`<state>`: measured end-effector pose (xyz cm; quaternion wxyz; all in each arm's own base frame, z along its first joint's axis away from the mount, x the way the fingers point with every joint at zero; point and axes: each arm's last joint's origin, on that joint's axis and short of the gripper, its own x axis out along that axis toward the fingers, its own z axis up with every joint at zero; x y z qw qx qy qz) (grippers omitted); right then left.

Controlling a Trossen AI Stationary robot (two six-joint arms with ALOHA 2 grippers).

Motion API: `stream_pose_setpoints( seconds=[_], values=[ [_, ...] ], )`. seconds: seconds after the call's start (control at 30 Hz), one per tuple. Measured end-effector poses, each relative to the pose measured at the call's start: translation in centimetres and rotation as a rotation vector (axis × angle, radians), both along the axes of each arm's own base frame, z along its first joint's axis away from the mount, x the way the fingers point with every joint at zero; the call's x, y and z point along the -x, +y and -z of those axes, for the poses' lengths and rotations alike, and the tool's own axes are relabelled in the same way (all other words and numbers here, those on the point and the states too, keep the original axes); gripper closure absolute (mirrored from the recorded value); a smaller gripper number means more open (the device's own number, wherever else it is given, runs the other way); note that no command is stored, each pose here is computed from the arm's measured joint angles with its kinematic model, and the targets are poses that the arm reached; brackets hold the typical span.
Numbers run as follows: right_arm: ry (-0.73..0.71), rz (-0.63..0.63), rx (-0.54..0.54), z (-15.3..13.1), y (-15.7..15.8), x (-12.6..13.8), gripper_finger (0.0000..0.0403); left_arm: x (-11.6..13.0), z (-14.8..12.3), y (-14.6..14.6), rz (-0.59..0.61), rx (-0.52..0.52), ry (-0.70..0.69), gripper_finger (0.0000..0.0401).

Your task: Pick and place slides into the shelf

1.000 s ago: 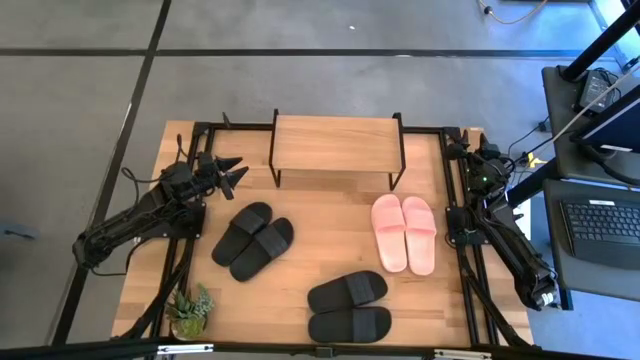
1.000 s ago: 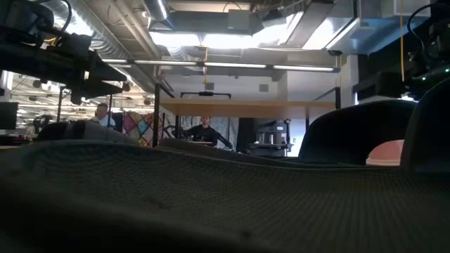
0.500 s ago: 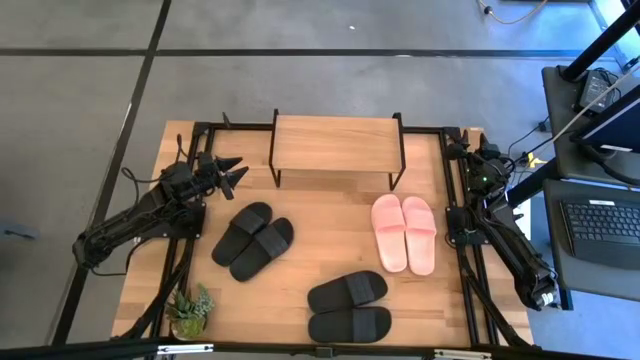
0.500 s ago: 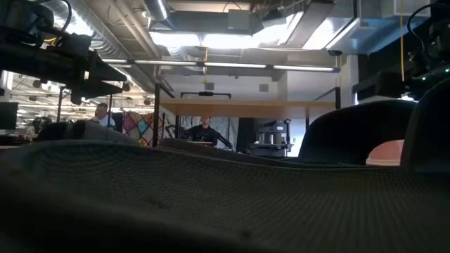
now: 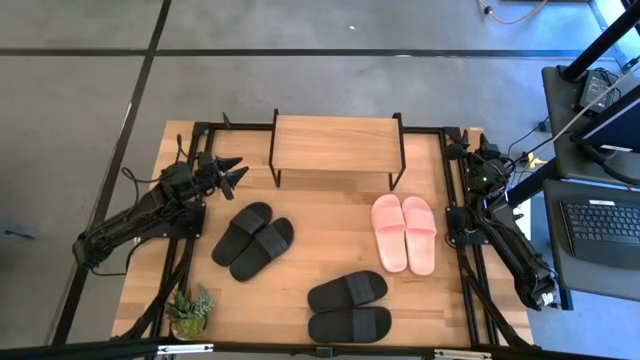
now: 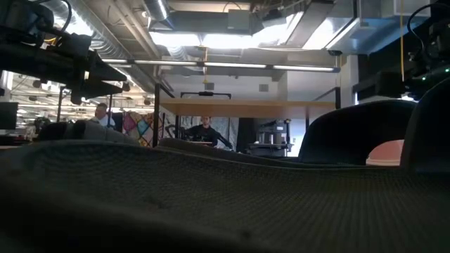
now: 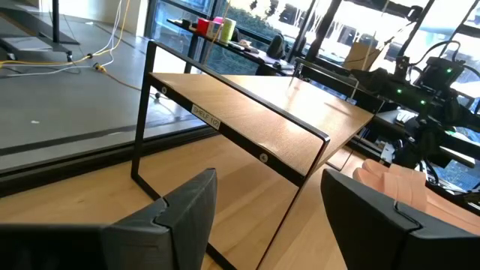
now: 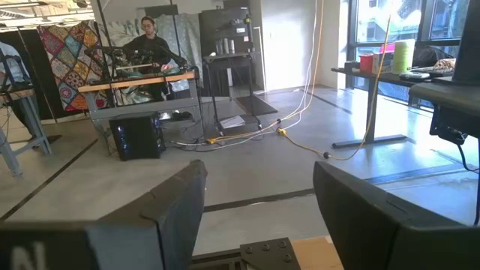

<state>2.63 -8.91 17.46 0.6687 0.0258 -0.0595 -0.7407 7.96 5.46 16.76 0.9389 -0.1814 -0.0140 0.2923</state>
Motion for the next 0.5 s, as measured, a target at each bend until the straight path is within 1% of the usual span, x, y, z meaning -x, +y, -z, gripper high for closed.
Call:
stream_pose_setpoints(
  seconds=[0.4, 0.43, 0.5],
  values=[
    [-0.003, 0.000, 0.001, 0.00, 0.00, 0.00, 0.0156, 0.00, -0.01, 0.00, 0.000, 0.000, 0.000, 0.0171],
    [-0.009, -0.001, 0.002, -0.01, 0.00, 0.00, 0.0156, 0.00, -0.01, 0.00, 0.000, 0.000, 0.000, 0.0171],
    [-0.083, -0.027, 0.014, -0.12, 0.01, -0.06, 0.0156, 0.00, 0.00, 0.00, 0.000, 0.000, 0.000, 0.0171]
  ],
)
